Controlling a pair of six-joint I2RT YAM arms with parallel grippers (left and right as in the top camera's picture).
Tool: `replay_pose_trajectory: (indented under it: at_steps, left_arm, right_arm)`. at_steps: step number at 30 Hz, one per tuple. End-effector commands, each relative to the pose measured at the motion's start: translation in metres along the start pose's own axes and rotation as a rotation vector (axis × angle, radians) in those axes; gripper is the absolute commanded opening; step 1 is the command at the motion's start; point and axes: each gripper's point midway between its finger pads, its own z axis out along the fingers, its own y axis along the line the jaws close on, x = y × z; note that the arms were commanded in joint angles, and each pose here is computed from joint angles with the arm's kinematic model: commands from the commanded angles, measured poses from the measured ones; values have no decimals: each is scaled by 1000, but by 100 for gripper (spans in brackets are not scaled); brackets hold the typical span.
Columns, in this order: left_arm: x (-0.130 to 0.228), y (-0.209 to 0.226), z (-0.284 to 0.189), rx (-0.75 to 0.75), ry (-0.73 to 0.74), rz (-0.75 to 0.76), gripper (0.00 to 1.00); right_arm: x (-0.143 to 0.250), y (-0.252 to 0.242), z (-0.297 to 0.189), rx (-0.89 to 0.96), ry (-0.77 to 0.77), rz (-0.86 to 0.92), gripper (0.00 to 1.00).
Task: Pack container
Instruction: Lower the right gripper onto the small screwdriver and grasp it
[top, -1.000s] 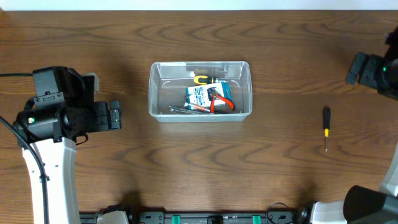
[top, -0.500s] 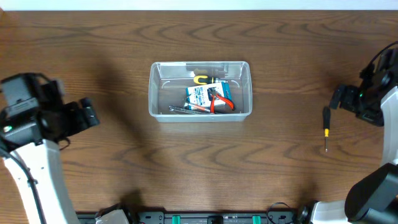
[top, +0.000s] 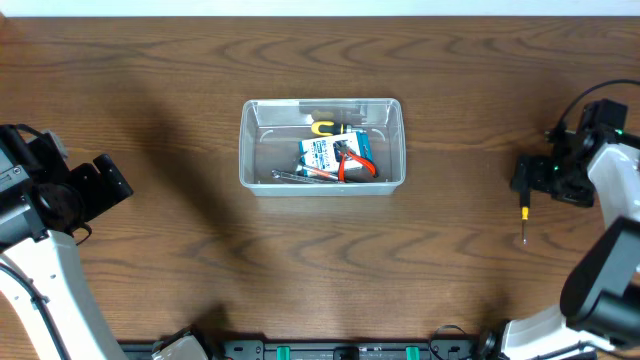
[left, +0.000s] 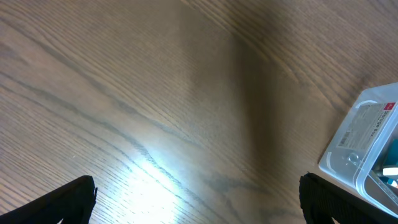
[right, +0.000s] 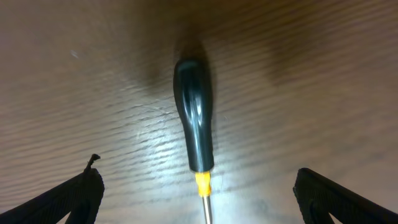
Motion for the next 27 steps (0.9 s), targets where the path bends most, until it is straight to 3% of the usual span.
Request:
replay_pose_trajectory:
  at_steps: [1,18,21,27]
  left_arm:
    - [-5,-2,-5,12,-16,-18,98]
    - [-9,-2,-5,13,-31,-4,98]
    - [-9,-2,-4,13,-29,10,98]
    - [-8,-2,-1,12,-17,8,98]
  right_arm:
    - [9,1,21,-22,62,-76,99]
    - [24,7,68,-43,184,-107,96]
    - [21,10,69,-41,174,-115,90]
    - [21,11,69,-42,173,-119,67]
